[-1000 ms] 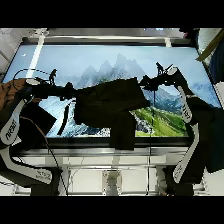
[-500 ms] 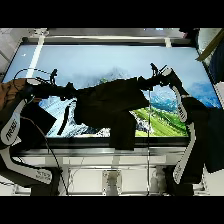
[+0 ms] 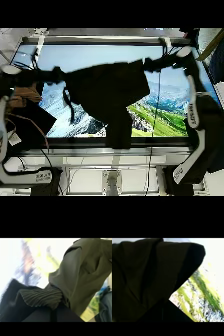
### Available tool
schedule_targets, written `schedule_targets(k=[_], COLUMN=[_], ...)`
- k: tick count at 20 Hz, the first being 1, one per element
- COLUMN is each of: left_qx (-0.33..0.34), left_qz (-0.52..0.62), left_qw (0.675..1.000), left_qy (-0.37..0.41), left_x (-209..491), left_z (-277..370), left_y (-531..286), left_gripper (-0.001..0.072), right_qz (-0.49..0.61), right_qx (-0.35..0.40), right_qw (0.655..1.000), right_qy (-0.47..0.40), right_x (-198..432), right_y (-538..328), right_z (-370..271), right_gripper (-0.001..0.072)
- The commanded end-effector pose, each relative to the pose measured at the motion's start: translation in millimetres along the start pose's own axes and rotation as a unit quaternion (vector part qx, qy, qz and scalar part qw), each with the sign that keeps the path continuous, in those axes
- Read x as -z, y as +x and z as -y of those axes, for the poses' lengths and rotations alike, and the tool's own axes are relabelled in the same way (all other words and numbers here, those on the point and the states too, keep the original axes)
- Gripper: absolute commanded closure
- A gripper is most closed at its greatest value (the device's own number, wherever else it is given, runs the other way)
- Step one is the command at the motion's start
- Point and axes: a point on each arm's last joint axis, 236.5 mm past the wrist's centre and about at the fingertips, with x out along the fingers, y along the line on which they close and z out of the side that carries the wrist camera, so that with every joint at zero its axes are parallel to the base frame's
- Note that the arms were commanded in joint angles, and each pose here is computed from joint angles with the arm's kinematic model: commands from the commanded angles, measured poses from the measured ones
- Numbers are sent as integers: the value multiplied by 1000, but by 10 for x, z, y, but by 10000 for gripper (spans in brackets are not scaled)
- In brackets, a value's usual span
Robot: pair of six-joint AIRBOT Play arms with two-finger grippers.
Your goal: Fold the clothes and pants, and hang the long-sleeved shirts on hangers.
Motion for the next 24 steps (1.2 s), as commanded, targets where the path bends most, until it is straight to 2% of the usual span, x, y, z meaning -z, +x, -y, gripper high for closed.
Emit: schedule_targets(k=[1,3,6,10,13,16,21,24], left_qx=[10,5,-39,-81,-89,-124,-202,-221], left_qz=[80,123,177,250,277,214,70,44], left_qw=[992,980,957,923,913,933,967,970], left_qy=[96,153,228,283,287,262,140,91], left_x=[-259,-227,-88,140,314,461,504,398], left_z=[837,1302,1761,2280,2473,2123,641,-173], left_y=[-718,-1144,-1717,-2394,-2645,-2465,-1616,-1033], left_gripper=[678,678,678,678,678,678,678,678], right_qz=[53,109,186,284,332,281,119,44], right_qx=[0,13,35,69,73,71,60,54], right_qw=[993,981,955,910,887,910,976,987], right_qy=[-102,-158,-229,-294,-313,-296,-173,-143], right_x=[-105,-103,93,424,529,527,435,426], right_y=[-977,-1600,-2424,-3270,-3580,-3299,-2054,-1238], right_z=[-939,-1503,-2224,-2893,-3156,-2923,-1738,-1005], right_gripper=[704,704,705,707,708,708,706,705])
